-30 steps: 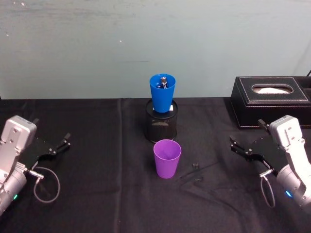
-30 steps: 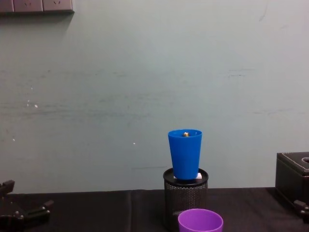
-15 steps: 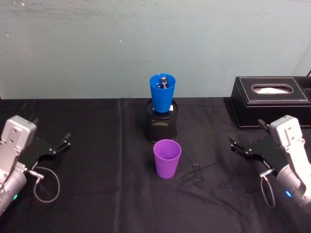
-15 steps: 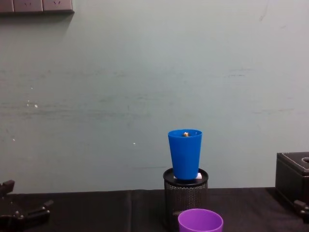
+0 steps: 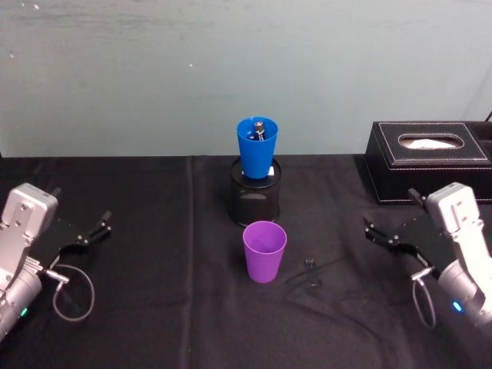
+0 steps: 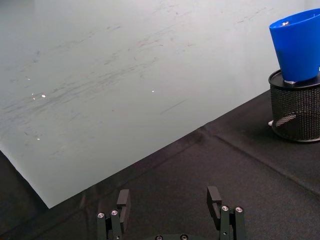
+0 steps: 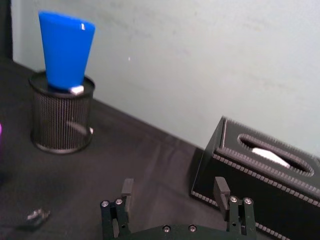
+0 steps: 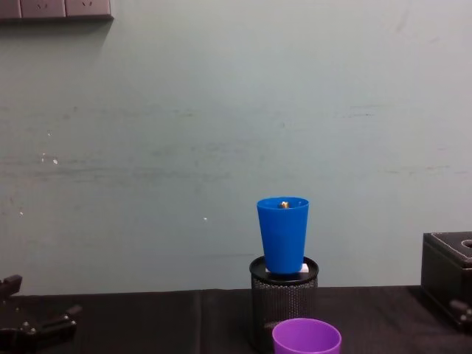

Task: Pick up one cup with a gripper and tap it against the other cup.

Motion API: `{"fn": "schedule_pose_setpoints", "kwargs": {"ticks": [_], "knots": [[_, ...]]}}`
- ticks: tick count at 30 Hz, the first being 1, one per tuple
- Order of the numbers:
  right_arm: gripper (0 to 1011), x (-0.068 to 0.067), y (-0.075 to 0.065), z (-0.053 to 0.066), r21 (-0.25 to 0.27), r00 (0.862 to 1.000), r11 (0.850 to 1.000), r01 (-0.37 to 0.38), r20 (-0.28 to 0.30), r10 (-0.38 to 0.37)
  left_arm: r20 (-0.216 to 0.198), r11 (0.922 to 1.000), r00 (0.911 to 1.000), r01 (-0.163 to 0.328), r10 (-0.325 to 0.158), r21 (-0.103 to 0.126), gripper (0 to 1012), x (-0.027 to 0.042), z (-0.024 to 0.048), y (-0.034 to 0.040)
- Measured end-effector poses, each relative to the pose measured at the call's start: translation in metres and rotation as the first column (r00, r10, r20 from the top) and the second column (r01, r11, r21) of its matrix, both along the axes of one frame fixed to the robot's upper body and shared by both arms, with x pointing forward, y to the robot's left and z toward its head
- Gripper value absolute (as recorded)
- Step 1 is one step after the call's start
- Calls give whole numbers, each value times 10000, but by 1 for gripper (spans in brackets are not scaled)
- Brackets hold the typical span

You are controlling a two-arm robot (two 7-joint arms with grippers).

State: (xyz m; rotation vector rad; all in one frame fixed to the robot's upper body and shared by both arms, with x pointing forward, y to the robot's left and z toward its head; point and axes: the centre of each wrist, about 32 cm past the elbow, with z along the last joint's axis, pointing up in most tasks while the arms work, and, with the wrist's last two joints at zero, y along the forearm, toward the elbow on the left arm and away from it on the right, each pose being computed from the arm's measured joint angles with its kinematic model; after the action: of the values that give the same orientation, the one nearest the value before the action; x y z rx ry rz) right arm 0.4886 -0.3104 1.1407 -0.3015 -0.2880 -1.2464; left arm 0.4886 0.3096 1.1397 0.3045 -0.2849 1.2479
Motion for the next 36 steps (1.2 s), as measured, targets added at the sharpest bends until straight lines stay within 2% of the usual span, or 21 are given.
{"fn": "schedule_pose_setpoints", "kwargs": {"ticks": [2, 8, 13, 17, 18, 21, 24, 28, 29, 30, 36], "knots": [[1003, -6, -34, 53, 92, 9997, 9998, -152, 208, 150, 0, 10000, 10000, 0, 0, 1, 1000, 0, 0, 0], [1002, -84, -83, 112, 425, 9973, 9972, -616, 419, 599, 1, 10000, 10000, 0, 0, 0, 1000, 0, 0, 0], [1003, -194, -87, 98, 770, 9914, 9886, -1294, 293, 1275, 1, 10000, 10000, 0, 0, 0, 1000, 0, 0, 0], [1003, -278, -75, 42, 1135, 9774, 9711, -2100, -11, 2115, 1, 10000, 10000, -1, 1, 0, 1000, 0, 0, 0], [1003, -302, -59, 12, 1297, 9687, 9611, -2438, -148, 2477, 1, 10000, 10000, -1, 1, 0, 1000, 0, 0, 0], [1003, -323, -15, -36, 1521, 9538, 9448, -2903, -344, 2986, 0, 10000, 10000, -1, 1, 0, 1000, 0, 0, 0], [1003, -318, 77, -107, 1823, 9292, 9189, -3499, -567, 3651, 0, 10000, 10000, 0, 0, 1, 1000, 0, 0, 0], [1003, -264, 205, -171, 2080, 9048, 8934, -3983, -709, 4199, 1, 10000, 10000, 0, 0, 1, 1000, 0, 0, 0], [1003, -264, 205, -171, 2080, 9048, 8934, -3983, -709, 4199, 1, 10000, 10000, 0, 0, 1, 1000, 0, 0, 0], [1002, -238, 246, -185, 2148, 8982, 8867, -4095, -755, 4331, 1, 10000, 10000, 0, 0, 0, 1000, 0, 0, 0], [1003, -127, 363, -221, 2330, 8823, 8714, -4318, -917, 4617, 1, 10000, 10000, 0, 0, 0, 1000, 0, 0, 0]]}}
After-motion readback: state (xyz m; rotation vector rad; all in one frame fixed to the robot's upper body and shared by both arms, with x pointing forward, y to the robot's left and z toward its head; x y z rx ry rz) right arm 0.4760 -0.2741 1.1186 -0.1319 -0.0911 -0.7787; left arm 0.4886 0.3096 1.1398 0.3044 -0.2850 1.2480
